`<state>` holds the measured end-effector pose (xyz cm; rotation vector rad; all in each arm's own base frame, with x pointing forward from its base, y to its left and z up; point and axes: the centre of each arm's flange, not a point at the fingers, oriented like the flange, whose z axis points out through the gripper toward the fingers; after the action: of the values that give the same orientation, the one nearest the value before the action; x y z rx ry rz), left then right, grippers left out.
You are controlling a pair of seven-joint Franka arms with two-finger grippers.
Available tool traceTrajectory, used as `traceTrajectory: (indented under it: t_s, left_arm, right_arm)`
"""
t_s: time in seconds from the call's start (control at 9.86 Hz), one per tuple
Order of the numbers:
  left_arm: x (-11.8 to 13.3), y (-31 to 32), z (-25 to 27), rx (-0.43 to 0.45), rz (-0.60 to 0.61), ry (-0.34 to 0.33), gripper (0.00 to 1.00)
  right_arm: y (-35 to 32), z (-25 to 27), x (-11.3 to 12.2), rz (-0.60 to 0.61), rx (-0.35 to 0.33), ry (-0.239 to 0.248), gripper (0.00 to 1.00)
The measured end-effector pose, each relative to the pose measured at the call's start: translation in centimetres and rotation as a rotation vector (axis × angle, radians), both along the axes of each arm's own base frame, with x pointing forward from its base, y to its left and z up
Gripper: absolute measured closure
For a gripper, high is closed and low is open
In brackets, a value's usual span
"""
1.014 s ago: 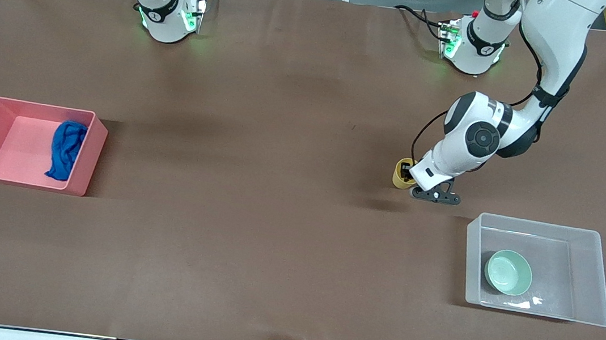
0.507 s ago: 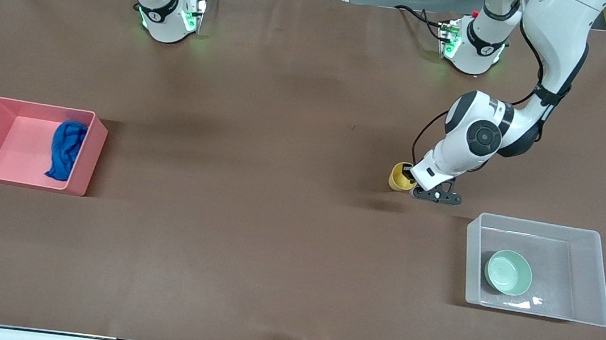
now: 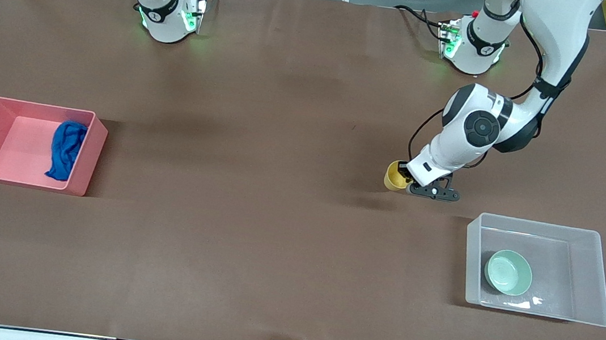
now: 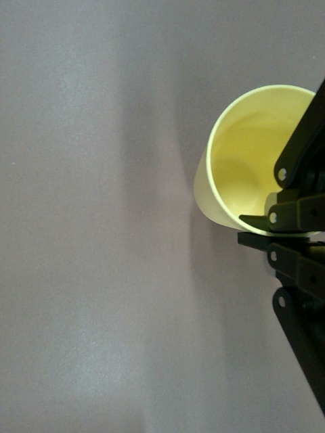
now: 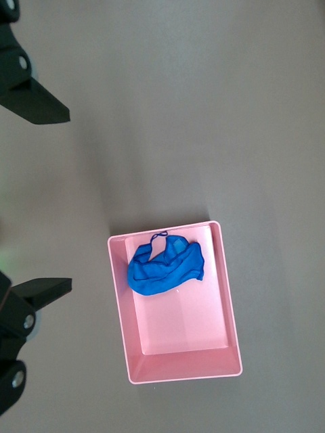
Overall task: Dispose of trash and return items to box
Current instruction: 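Carry the yellow cup into the green bowl and open the left gripper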
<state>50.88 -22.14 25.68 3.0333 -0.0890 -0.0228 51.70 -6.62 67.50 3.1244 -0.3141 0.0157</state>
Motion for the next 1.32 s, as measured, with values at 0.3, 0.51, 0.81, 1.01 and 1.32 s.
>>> traceTrajectory:
  t_s: [0.3,0.51,0.81,1.01,1.32]
  left_arm:
    - [3.6,5.1,4.6,0.016,0.085,-0.083,0.96]
    - [8.0,11.3,10.7,0.052,0.106,-0.092,0.96]
    - [14.9,20.4,14.4,0.088,0.128,-0.161,0.96]
    - [18.8,23.7,10.2,0.115,0.128,-0.144,0.96]
    - [21.1,28.2,3.3,0.107,0.064,-0.091,0.96]
  right_arm:
    - [0.0,0.0,0.0,-0.001,0.0,0.0,0.0]
    - [-0.1,0.0,0.0,-0.002,0.0,0.0,0.0]
    - [-0.2,0.0,0.0,-0.003,0.0,0.001,0.0]
    - [-0.2,0.0,0.0,-0.004,0.0,0.001,0.0]
    - [-0.2,0.0,0.0,-0.004,0.0,0.001,0.0]
